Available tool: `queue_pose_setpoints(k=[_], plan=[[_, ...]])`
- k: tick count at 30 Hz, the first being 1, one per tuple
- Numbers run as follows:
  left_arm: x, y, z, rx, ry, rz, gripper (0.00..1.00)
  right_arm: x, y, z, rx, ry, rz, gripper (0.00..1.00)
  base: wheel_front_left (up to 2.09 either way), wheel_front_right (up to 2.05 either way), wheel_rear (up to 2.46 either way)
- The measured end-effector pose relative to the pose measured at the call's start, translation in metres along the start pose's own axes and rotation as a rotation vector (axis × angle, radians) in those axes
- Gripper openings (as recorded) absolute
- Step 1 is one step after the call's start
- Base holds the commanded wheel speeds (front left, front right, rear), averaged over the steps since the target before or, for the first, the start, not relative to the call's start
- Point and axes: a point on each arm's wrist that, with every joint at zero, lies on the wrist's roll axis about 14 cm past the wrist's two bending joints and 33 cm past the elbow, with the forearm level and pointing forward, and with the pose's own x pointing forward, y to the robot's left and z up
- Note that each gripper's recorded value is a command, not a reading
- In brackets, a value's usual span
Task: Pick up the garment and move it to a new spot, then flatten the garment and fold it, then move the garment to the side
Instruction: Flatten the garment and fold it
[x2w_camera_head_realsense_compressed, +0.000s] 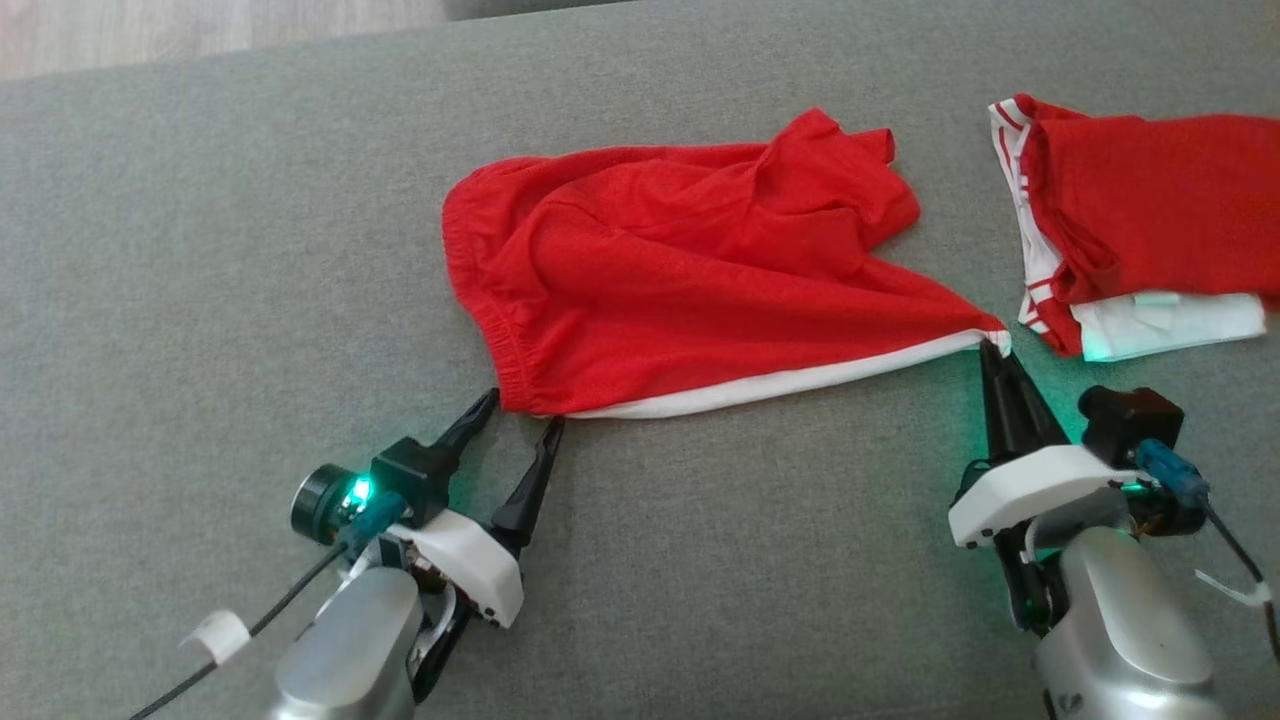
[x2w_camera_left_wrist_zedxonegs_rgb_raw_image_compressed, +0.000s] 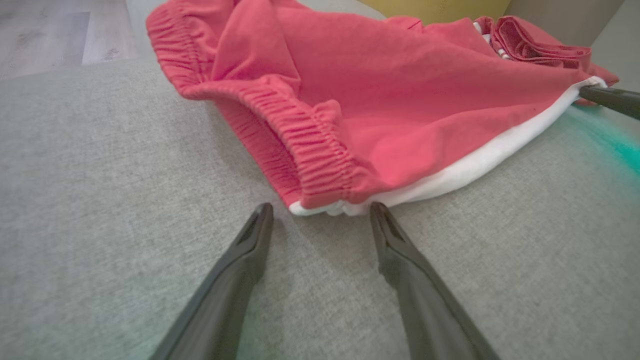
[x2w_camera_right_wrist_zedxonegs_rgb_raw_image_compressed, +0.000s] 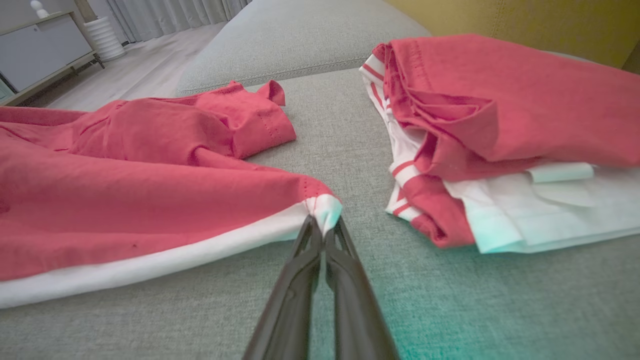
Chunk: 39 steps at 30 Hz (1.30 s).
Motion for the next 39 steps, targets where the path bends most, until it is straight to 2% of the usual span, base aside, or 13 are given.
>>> queue_pose_setpoints(k=[6,7,8,9,17,25,32,39], plan=[[0.005,-0.002,0.003,0.013,0.0,-0.014,1.0,-0.002,0.0,0.0,0.001,0.0,0.002,0.0,0.0,0.0,0.0],[0.006,-0.003,0.003,0.011,-0.001,-0.019,0.58,-0.002,0.0,0.0,0.001,0.001,0.002,0.0,0.0,0.0,0.0],[0.006,-0.005,0.002,0.012,-0.001,-0.024,0.12,-0.001,0.0,-0.001,0.001,0.001,0.001,0.0,0.0,0.0,0.0],[0.006,-0.005,0.002,0.013,0.0,-0.026,0.0,-0.001,0.0,-0.001,0.001,0.002,0.002,0.0,0.0,0.0,0.0],[0.003,0.0,0.021,0.037,-0.052,-0.015,0.0,0.002,0.006,0.011,-0.002,-0.033,0.017,0.0,0.0,0.0,0.0],[-0.012,0.015,0.065,0.101,-0.174,0.019,0.0,0.008,0.02,0.063,-0.04,-0.172,0.058,0.0,0.0,0.0,0.0],[-0.025,0.016,0.094,0.115,-0.268,0.041,0.0,0.007,0.024,0.073,-0.042,-0.189,0.065,0.0,0.0,0.0,0.0],[-0.038,0.015,0.098,0.101,-0.302,0.07,0.0,0.008,0.034,0.08,-0.044,-0.207,0.089,0.0,0.0,0.0,0.0]])
